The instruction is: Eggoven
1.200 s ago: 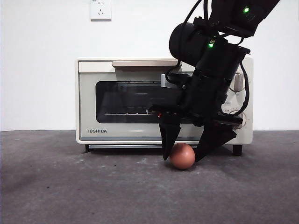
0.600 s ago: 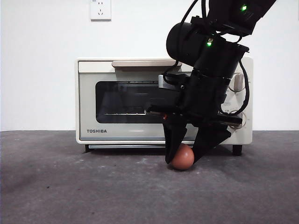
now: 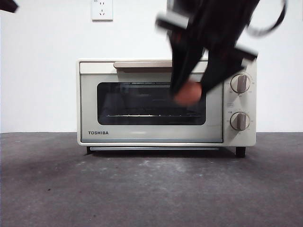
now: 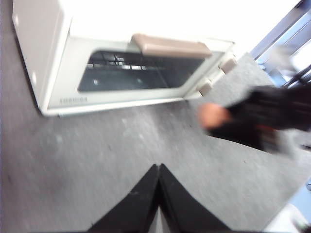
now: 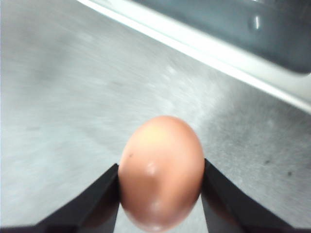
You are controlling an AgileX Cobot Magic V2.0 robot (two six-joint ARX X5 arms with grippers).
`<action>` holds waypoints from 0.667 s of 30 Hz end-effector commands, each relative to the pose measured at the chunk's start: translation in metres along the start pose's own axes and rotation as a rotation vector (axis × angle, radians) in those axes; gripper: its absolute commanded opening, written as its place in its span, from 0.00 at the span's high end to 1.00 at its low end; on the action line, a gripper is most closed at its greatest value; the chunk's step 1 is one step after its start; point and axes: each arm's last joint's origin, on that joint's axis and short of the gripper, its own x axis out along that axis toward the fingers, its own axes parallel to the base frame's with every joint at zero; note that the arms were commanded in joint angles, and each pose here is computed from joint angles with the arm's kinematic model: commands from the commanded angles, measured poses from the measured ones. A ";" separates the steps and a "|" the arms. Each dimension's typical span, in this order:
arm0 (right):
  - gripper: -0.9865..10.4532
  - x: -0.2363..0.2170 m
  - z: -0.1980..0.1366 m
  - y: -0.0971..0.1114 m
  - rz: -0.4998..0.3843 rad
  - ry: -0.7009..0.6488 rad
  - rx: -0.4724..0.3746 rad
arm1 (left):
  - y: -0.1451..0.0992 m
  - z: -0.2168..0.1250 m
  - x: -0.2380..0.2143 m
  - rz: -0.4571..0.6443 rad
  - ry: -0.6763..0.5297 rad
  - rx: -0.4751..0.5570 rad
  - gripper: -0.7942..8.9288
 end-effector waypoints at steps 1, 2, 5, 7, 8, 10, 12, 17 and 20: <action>0.91 -0.037 -0.001 0.007 0.009 -0.084 -0.053 | -0.006 0.021 0.012 -0.010 -0.033 0.047 0.91; 0.91 -0.053 -0.004 0.008 0.012 -0.113 -0.061 | -0.008 0.028 0.020 -0.019 -0.041 0.064 0.91; 0.91 -0.096 -0.016 0.004 0.002 -0.189 -0.062 | -0.014 0.049 0.049 -0.025 -0.046 0.101 0.91; 0.91 -0.111 -0.022 0.002 -0.006 -0.220 -0.068 | -0.016 0.056 0.064 -0.021 -0.048 0.114 0.91; 0.91 -0.120 -0.026 0.000 -0.014 -0.239 -0.072 | -0.018 0.059 0.073 -0.022 -0.047 0.122 0.91; 0.91 -0.131 -0.031 -0.002 -0.015 -0.263 -0.072 | -0.020 0.064 0.087 -0.035 -0.043 0.135 0.91; 0.91 -0.142 -0.036 -0.004 -0.008 -0.286 -0.070 | -0.022 0.069 0.103 -0.040 -0.030 0.144 0.91; 0.91 -0.162 -0.048 -0.008 -0.016 -0.335 -0.067 | -0.024 0.077 0.140 -0.010 -0.010 0.187 0.91; 0.91 -0.170 -0.054 -0.010 -0.021 -0.342 -0.066 | -0.027 0.080 0.158 -0.006 0.013 0.216 0.91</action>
